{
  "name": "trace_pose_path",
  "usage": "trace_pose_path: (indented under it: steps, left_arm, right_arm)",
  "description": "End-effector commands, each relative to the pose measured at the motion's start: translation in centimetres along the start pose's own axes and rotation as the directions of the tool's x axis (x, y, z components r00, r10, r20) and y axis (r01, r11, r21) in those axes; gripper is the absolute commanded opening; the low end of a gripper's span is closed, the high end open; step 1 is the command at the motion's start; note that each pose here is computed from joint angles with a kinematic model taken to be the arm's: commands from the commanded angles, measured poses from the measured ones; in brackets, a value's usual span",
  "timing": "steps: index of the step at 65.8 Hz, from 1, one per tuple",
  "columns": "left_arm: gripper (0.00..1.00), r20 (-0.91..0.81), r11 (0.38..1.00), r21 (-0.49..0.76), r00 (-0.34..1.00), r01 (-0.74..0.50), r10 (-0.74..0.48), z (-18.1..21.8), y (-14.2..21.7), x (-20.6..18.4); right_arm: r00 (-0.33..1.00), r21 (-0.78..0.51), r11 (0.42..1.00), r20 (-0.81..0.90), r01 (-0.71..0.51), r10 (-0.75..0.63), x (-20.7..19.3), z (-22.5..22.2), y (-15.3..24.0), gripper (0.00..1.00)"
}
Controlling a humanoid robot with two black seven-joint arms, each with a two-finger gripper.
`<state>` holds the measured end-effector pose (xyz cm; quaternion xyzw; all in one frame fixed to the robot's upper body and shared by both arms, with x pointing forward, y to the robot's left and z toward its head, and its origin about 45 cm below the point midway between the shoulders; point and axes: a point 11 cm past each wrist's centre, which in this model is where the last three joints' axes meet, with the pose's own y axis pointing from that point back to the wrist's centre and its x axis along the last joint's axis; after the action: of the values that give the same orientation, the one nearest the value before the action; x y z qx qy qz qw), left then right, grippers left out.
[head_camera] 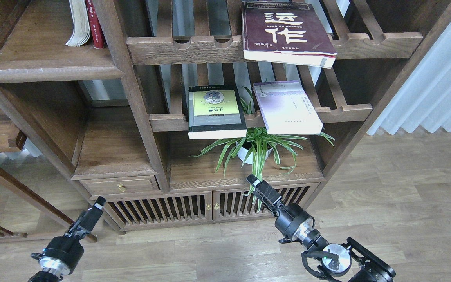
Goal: Organize books on shelf
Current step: 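Reach the right gripper toward the white book on the middle shelf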
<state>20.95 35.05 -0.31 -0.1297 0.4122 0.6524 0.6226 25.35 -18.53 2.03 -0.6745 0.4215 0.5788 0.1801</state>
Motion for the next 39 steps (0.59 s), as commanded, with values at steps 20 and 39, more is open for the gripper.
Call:
trace_pose_path:
  steps: [20, 39]
  left_arm:
    - [1.00, 0.002, 0.999, -0.009, 0.999, -0.052, 0.052, 0.8, 0.2, 1.6]
    - [1.00, -0.001, 0.999, -0.027, 0.999, -0.047, 0.047, 1.1, 0.0, 1.4]
  right_arm:
    - [0.998, 0.085, 0.995, 0.034, 0.053, -0.056, -1.8, -1.8, -1.5, 0.99]
    - [0.984, 0.273, 0.951, 0.066, 0.143, -0.167, -5.2, -6.9, -3.2, 0.99]
